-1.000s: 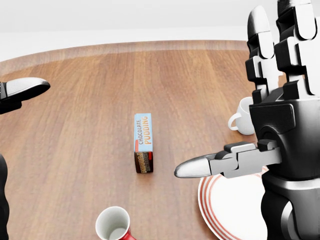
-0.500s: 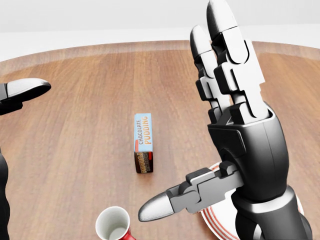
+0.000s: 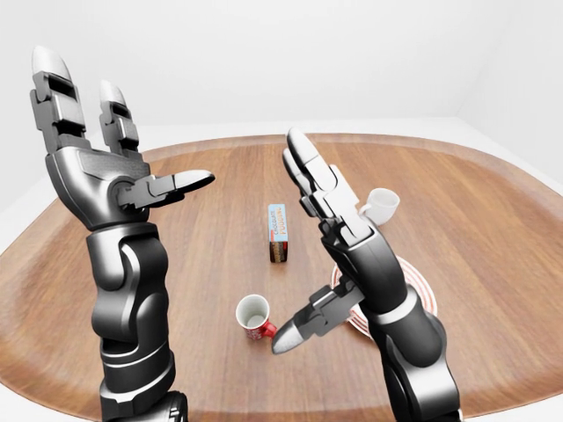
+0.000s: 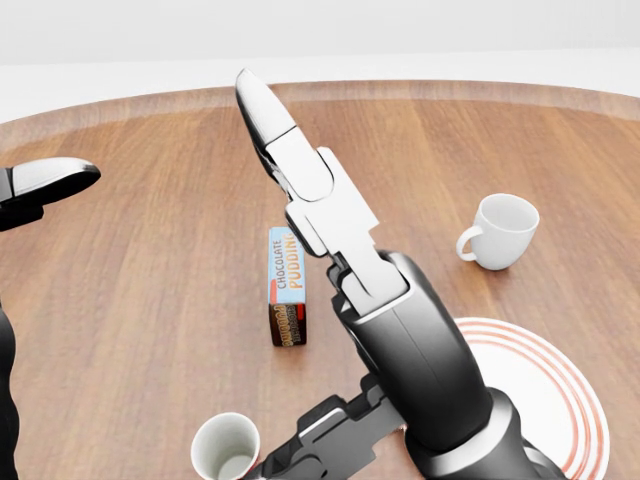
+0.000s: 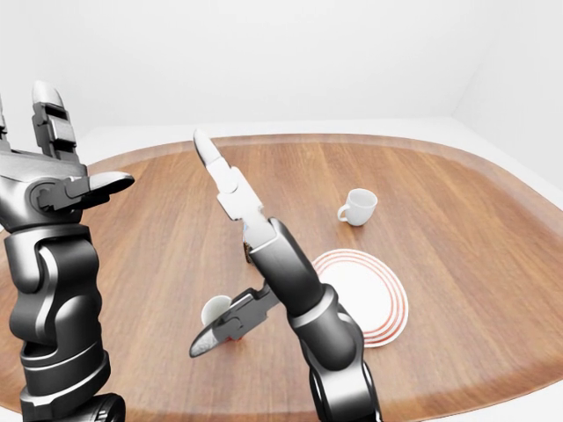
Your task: Pick up the red mug and put it on the plate
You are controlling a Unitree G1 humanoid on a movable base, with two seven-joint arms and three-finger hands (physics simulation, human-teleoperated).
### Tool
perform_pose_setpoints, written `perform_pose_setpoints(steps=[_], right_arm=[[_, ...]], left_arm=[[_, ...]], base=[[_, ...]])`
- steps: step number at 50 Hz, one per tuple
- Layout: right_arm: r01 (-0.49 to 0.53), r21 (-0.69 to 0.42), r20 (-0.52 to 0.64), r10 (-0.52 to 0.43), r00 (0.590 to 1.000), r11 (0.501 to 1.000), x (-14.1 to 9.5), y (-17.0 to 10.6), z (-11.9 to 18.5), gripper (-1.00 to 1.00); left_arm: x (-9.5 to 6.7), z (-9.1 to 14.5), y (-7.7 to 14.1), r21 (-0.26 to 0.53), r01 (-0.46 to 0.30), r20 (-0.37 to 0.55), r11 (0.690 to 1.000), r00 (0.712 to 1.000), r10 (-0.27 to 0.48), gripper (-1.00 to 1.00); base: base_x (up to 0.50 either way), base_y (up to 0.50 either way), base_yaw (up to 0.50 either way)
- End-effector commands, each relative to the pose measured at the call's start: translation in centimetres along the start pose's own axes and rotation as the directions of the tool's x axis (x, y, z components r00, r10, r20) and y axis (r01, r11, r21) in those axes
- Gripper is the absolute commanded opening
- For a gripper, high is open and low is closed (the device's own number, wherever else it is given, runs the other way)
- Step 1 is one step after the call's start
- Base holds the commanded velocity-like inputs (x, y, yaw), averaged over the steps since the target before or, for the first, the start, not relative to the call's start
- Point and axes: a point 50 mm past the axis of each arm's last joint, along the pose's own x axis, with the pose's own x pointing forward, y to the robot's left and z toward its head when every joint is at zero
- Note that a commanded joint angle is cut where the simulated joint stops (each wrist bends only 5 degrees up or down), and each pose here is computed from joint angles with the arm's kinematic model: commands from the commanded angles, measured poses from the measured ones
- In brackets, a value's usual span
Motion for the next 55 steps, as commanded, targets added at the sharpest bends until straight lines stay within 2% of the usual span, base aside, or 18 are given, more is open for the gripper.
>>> perform_pose_setpoints(steps=[1,5,10,18,27,34,55], right_arm=[[-0.08,-0.019,-0.01,0.08,0.997,0.997,0.4,1.3,-0.1,1.0],[-0.102,-0.035,-0.047,0.101,0.994,0.994,0.5,1.8,-0.9,1.0],[-0.184,-0.073,-0.131,0.174,0.976,0.98,0.4,2.9,-2.3,1.0],[-0.261,-0.079,-0.183,0.244,0.952,0.962,0.2,3.9,-3.0,1.0],[-0.304,-0.077,-0.244,0.278,0.929,0.95,0.0,4.3,-4.2,1.0],[-0.344,-0.061,-0.337,0.305,0.89,0.937,-0.5,4.7,-6.3,1.0],[-0.399,-0.017,-0.41,0.358,0.839,0.917,-0.4,5.5,-8.3,1.0]], left_arm=[[0.0,0.1,0.0,0.0,-0.002,0.002,1.0,1.0,0.002,0.98],[0.0,0.0,0.0,0.0,0.0,0.0,1.0,1.0,0.0,0.99],[0.1,0.0,-0.1,-0.001,0.002,0.0,1.0,1.0,-0.002,0.98],[0.0,0.0,0.0,0.002,-0.001,0.0,1.0,1.0,0.001,0.99],[0.0,0.0,0.0,0.002,0.0,0.002,1.0,1.0,0.0,0.98],[0.0,0.0,0.1,0.003,-0.001,0.0,1.0,1.0,0.001,0.98],[0.0,0.1,0.1,0.001,-0.003,0.001,1.0,1.0,0.003,0.98]], base=[[0.0,0.0,0.0],[0.0,0.0,0.0],[0.0,0.0,0.0],[0.0,0.0,0.0],[0.0,0.0,0.0],[0.0,0.0,0.0],[0.0,0.0,0.0]])
